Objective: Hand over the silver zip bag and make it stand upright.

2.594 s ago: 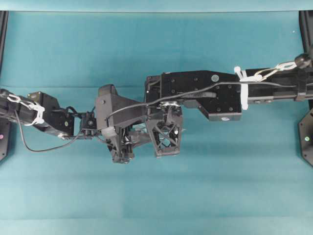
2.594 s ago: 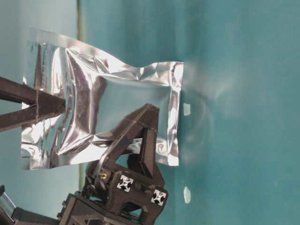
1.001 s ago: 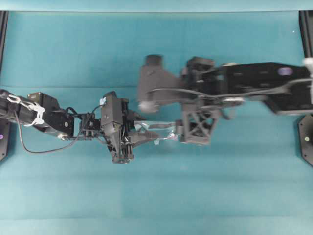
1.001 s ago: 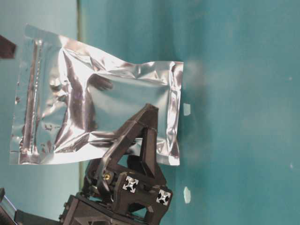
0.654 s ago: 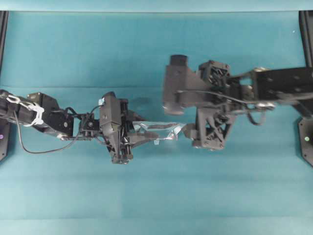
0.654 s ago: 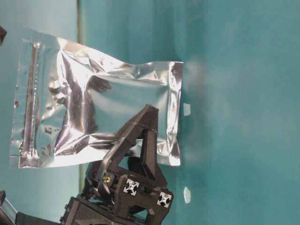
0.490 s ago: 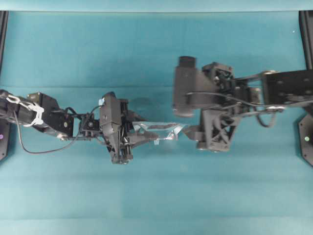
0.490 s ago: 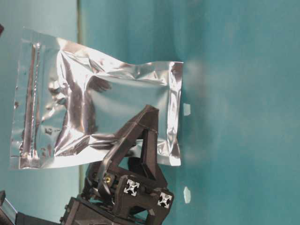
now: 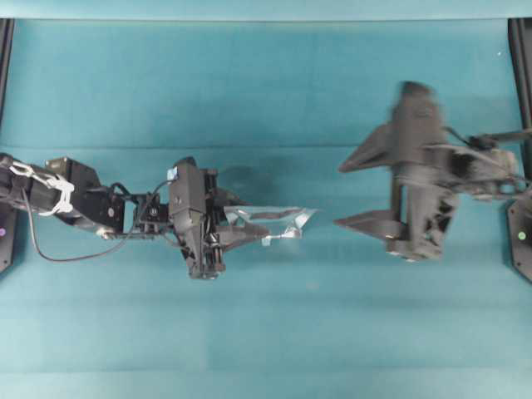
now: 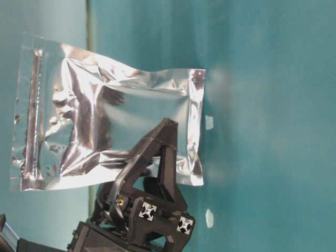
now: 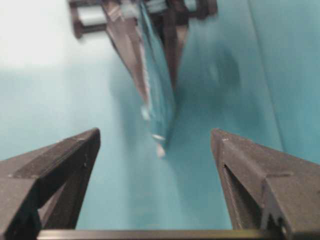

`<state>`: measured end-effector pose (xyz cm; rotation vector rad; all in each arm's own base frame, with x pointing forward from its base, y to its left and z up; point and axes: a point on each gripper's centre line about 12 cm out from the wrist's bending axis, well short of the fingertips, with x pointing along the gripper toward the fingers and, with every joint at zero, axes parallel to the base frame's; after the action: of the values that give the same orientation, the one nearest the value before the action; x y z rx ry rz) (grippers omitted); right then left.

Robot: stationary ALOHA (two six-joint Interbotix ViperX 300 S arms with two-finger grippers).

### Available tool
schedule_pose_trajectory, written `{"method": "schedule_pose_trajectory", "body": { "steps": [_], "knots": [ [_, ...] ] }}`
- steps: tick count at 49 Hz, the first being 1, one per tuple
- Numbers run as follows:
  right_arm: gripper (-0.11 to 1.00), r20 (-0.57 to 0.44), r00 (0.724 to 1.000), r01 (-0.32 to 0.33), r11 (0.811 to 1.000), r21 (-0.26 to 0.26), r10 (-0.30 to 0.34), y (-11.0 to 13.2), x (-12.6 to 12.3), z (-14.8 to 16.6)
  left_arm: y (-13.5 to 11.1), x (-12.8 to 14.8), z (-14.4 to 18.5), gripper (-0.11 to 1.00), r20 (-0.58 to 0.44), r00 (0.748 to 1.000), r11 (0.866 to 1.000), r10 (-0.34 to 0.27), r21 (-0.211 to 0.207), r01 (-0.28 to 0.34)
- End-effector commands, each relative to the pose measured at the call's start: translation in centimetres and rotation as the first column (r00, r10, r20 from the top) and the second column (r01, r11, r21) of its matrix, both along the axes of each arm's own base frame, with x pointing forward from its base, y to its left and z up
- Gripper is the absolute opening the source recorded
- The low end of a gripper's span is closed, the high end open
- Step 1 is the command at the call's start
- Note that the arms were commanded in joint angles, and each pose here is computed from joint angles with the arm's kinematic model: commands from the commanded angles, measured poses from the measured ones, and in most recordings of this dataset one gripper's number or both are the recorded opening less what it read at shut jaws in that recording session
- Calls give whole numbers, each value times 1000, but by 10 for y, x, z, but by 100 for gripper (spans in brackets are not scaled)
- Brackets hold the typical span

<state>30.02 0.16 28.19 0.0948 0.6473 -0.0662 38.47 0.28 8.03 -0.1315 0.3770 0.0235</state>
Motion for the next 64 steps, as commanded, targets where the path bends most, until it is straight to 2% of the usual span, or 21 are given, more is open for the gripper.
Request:
{"method": "schedule_pose_trajectory", "body": {
  "steps": [1,8,64],
  "knots": [
    [96,84,996,-3,1000,14,1,1,-9,8,-4,1,3,30,6,1000,1000,-11,0,11],
    [96,129,992,-11,1000,29,7,3,-18,3,-4,0,2,30,3,1000,1000,-11,-1,11],
    [96,103,995,-9,999,37,5,3,-24,-11,-6,-1,4,30,-5,1000,1000,-16,0,16]
  ]
}}
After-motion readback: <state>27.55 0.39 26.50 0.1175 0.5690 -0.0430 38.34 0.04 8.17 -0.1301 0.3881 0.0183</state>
